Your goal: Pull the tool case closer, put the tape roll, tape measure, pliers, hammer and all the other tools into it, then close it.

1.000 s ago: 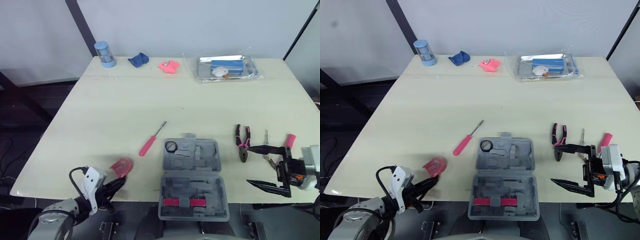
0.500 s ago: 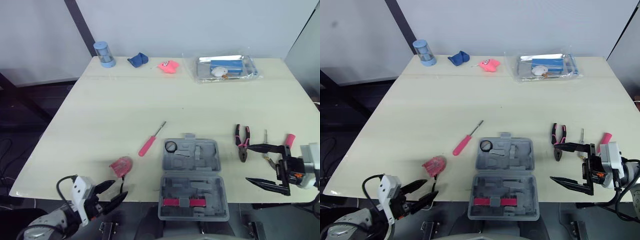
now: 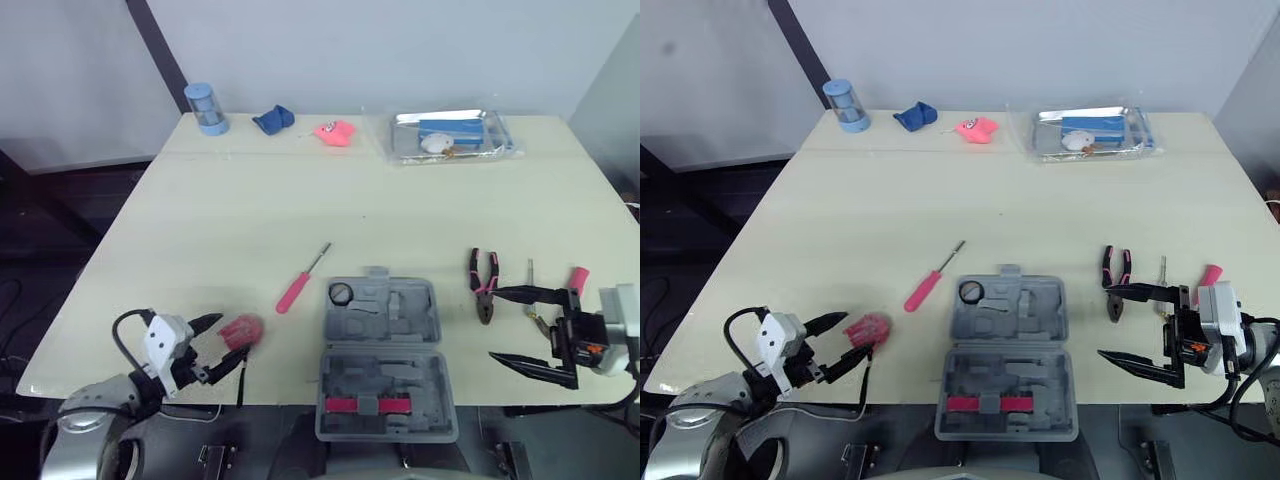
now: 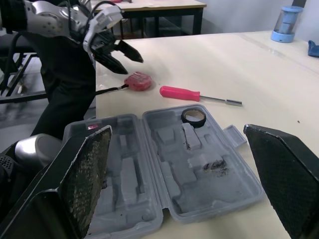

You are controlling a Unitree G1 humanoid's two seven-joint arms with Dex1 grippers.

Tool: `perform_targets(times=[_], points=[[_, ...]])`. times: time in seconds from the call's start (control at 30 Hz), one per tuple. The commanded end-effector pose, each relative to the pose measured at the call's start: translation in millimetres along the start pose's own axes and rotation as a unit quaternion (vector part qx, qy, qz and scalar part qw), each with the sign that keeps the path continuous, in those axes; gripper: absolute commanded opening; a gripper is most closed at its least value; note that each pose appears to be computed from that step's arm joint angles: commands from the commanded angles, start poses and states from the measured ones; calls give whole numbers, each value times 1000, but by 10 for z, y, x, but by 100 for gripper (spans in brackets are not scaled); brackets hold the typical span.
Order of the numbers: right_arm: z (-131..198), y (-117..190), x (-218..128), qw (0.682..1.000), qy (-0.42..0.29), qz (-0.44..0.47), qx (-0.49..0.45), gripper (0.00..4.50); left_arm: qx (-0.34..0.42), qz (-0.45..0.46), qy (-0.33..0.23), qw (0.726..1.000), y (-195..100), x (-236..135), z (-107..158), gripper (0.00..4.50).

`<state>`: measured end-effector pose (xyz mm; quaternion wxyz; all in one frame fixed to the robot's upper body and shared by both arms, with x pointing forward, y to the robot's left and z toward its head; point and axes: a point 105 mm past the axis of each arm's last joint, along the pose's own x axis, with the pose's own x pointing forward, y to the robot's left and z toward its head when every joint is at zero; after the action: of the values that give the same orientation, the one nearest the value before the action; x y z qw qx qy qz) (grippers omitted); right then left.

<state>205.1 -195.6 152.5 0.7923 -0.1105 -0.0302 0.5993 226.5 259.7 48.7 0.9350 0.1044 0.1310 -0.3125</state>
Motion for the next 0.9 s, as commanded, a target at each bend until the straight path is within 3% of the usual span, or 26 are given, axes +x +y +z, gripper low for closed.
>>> perform_targets(times=[0.03, 0.6, 0.77, 0.9], points=[[90, 2, 20, 1000, -4, 2, -21, 450, 2, -7, 14, 1000, -15, 71, -61, 448], [76, 2, -6, 1000, -5, 0, -23, 450, -14, -3, 47, 999, 7, 169, -255, 448], [69, 23, -8, 1000, -4, 5, -23, 450, -16, -8, 43, 999, 12, 179, -256, 307], [67, 32, -11, 1000, -4, 6, -23, 450, -10, -10, 41, 999, 16, 157, -242, 307]])
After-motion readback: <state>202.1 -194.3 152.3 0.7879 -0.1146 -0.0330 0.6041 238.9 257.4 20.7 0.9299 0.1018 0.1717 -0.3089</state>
